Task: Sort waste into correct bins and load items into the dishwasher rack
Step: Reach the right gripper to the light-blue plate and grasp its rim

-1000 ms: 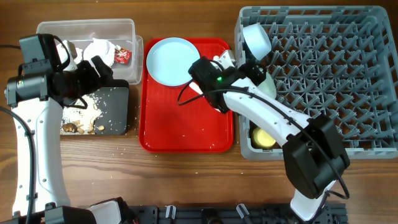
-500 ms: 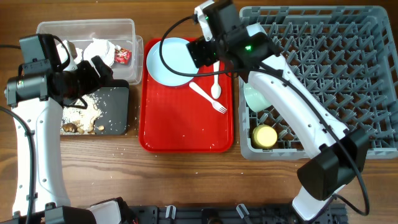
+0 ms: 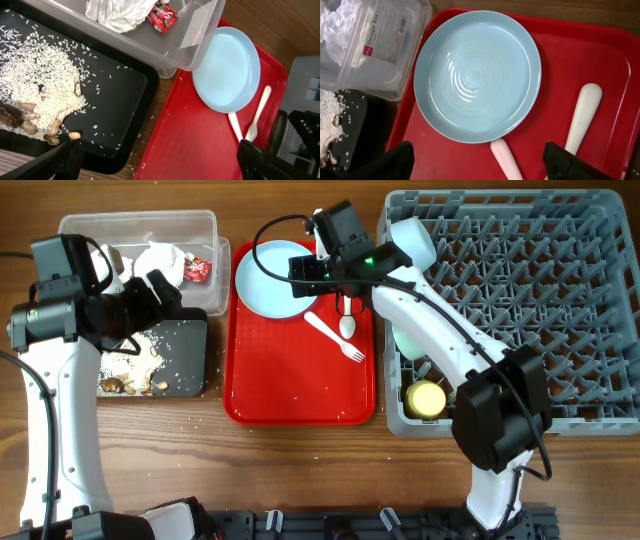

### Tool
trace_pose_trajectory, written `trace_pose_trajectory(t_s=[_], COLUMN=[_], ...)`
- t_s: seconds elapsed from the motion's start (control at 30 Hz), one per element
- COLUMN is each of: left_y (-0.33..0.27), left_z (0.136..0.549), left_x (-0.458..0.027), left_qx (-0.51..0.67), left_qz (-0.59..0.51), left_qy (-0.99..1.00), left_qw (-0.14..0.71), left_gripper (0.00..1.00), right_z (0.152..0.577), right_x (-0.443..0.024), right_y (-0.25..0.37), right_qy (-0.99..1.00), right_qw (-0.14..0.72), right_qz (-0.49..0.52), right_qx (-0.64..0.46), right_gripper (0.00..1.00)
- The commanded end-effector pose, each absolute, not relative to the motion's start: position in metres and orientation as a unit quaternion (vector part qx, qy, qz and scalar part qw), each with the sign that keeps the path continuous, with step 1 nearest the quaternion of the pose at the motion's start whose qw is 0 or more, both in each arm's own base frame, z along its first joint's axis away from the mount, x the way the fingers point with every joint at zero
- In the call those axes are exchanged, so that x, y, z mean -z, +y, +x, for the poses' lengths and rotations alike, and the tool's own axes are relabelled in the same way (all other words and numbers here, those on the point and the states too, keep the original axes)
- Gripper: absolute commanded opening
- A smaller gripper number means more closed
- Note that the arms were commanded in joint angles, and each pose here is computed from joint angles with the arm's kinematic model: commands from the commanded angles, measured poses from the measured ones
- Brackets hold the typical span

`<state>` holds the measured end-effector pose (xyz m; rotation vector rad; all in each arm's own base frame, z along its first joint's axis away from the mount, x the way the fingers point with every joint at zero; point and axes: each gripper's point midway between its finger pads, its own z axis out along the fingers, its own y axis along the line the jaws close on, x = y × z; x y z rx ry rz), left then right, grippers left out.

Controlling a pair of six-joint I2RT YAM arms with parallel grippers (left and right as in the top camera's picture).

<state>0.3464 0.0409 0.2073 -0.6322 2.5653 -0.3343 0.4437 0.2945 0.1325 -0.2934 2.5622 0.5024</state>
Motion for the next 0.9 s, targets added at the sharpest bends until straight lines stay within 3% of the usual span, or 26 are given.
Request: trace_pose_trajectory(t_s=[0.0,0.6,0.87], left_y=[0.042,0.042,0.042], left_z=[0.347,0.347,0.347], left_x=[-0.216,-0.216,-0.216], left_qx=[0.121,0.121,0.121], left_qz=[-0.230,-0.230,-0.230], left_qy=[0.933,0.933,0.933], left_qw=[0.249,0.250,0.249], left_gripper=[1.00,1.00,1.00], right_z=[0.446,0.451,0.454], right_x=[-0.109,-0.025,0.005], right_y=[0.292,0.282,0.280], right_qy=[0.954,0.974,0.975], right_qw=[0.232,0.178,0.166], right_qz=[-0.066,0.020,0.069], right_qx=[-0.180,-0.136,-0.127], right_gripper=[0.82,0.53,0.29])
